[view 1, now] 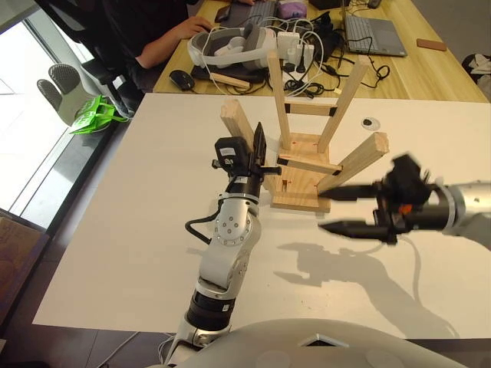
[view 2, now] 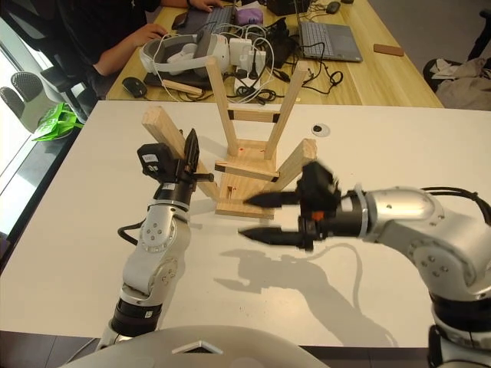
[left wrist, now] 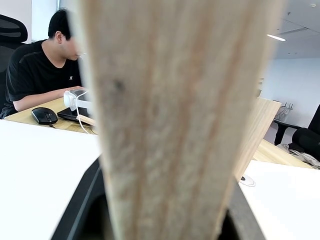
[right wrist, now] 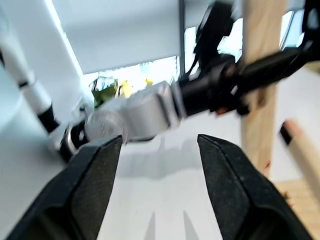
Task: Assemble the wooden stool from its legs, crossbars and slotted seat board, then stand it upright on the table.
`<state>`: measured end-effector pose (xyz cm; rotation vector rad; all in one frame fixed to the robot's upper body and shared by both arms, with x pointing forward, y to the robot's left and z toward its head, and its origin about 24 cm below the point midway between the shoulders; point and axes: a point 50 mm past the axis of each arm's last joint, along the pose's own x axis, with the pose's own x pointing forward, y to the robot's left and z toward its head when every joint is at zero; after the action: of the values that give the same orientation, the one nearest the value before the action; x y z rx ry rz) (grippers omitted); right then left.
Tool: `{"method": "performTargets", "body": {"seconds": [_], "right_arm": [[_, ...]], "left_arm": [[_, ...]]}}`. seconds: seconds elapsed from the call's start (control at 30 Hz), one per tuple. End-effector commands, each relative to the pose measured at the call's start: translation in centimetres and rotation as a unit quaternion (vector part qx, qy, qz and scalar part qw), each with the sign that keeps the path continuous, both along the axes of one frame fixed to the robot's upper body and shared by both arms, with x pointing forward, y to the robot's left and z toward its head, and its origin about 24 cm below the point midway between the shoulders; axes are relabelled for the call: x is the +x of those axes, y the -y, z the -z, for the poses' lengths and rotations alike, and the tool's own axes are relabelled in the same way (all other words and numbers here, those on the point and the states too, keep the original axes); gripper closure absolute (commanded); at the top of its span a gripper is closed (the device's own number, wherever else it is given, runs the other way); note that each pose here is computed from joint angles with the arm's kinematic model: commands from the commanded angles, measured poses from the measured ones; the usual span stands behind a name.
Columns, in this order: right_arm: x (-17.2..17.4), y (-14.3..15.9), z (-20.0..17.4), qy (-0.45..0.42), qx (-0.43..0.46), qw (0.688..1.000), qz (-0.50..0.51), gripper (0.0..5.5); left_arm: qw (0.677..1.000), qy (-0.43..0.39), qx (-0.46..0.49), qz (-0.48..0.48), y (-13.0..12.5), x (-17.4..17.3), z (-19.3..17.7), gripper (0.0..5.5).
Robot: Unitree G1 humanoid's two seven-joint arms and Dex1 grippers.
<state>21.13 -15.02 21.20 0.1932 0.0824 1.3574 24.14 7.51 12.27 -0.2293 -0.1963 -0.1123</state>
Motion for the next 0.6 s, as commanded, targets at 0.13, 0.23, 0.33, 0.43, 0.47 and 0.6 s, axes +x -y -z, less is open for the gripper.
{"method": "performTargets", "body": {"seconds": [0.13, 0.23, 0.33, 0.43, 0.47, 0.6], "right_arm": [[8.3, 4.2, -7.3, 0.035, 0.21, 0.864, 0.455, 2.72], [9.9, 7.4, -4.5, 0.028, 0.118, 0.771, 0.625, 2.72], [9.6, 8.6, -0.8, 0.017, 0.02, 0.724, 0.69, 2.72], [8.9, 8.8, 3.0, -0.035, -0.056, 0.721, 0.689, 2.72], [8.5, 8.5, 4.3, -0.06, -0.083, 0.729, 0.676, 2.72], [7.3, 6.9, 7.1, -0.136, -0.136, 0.755, 0.627, 2.72]], "left_arm": [[0.999, 0.012, -0.052, 0.001, 1.5, 0.2, -0.5, 4.5], [0.998, 0.013, -0.065, 0.007, 2.3, 0.3, -0.5, 4.5], [0.997, 0.013, -0.079, 0.014, 2.8, 0.4, -0.5, 4.5], [0.996, 0.012, -0.092, 0.017, 3.1, 0.7, -0.4, 4.5], [0.995, 0.012, -0.095, 0.017, 3.1, 0.7, -0.4, 4.5], [0.994, 0.006, -0.112, 0.013, 3.2, 1.3, -0.1, 4.5]]}}
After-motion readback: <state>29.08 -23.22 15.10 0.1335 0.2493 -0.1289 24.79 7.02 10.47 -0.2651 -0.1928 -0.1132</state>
